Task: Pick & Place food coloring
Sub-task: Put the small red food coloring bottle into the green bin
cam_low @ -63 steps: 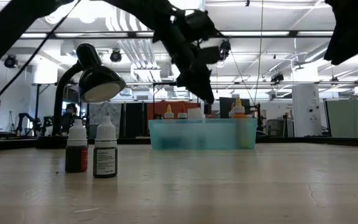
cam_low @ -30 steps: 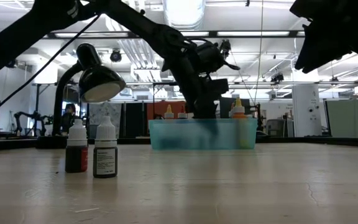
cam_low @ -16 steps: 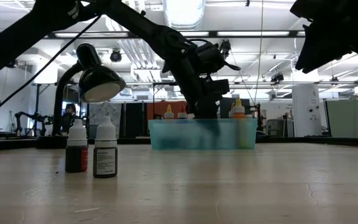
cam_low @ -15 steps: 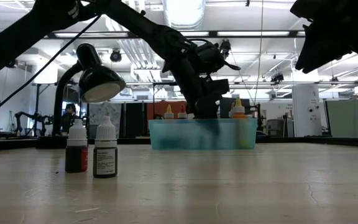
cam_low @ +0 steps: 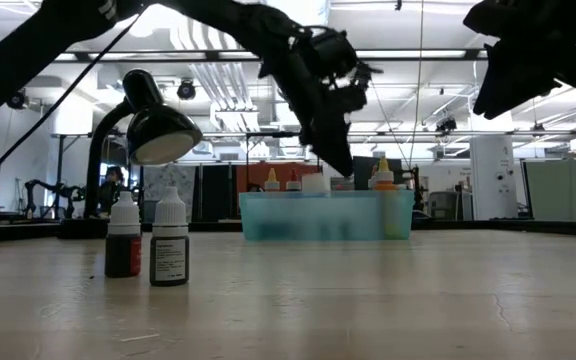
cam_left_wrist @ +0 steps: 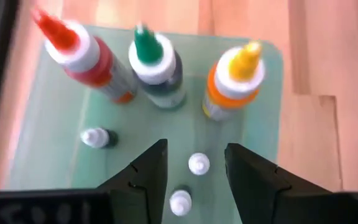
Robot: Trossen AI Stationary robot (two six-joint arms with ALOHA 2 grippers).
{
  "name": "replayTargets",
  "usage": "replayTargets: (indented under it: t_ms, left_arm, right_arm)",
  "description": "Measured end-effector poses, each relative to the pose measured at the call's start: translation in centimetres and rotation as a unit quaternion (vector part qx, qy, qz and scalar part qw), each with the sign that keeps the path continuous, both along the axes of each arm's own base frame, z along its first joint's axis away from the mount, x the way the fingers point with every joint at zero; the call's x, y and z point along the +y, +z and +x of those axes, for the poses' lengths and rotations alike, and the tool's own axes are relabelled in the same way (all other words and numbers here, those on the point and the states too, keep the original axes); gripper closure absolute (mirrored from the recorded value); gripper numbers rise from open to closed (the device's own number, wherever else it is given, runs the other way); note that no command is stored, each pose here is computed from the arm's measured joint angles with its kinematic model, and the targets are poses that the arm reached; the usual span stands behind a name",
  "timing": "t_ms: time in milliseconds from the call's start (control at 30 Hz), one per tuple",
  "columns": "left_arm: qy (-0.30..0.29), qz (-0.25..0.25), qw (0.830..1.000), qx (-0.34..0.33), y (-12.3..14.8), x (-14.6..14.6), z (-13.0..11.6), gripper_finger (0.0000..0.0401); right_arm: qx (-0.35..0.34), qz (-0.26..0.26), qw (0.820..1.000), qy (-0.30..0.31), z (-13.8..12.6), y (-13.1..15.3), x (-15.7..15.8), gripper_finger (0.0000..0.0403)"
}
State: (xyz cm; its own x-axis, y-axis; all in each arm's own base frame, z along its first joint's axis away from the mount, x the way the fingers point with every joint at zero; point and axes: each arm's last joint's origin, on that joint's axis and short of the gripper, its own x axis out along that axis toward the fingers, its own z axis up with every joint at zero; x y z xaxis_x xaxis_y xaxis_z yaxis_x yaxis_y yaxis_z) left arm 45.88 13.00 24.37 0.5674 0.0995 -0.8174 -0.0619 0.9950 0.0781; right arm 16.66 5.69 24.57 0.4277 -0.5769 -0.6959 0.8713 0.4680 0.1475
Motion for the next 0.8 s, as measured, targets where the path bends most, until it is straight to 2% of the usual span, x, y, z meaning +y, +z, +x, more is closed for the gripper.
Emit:
replayTargets:
  t_ms: [200,367,567,800]
  left_arm:
    - [-0.012,0.020,1.000,0.013,2.5,-0.6,-1.1,0.0268]
    - [0.000,0.021,1.000,-0.018,5.7,-1.1,-2.6,0.0268]
    - [0.037,-0.004,0.998,-0.041,7.4,-1.7,-4.3,0.0268]
    - [0.084,-0.031,0.994,-0.068,9.1,-2.5,-5.3,0.0268]
  right_arm:
    - [0.023,-0.018,0.999,0.018,0.2,0.0,-0.5,0.0300]
    - [0.037,-0.033,0.998,0.029,0.5,0.1,-1.0,0.0299]
    - [0.049,-0.051,0.997,0.036,1.2,0.2,-1.9,0.0308]
    - [0.045,-0.122,0.991,0.016,1.6,1.0,-3.0,0.0318]
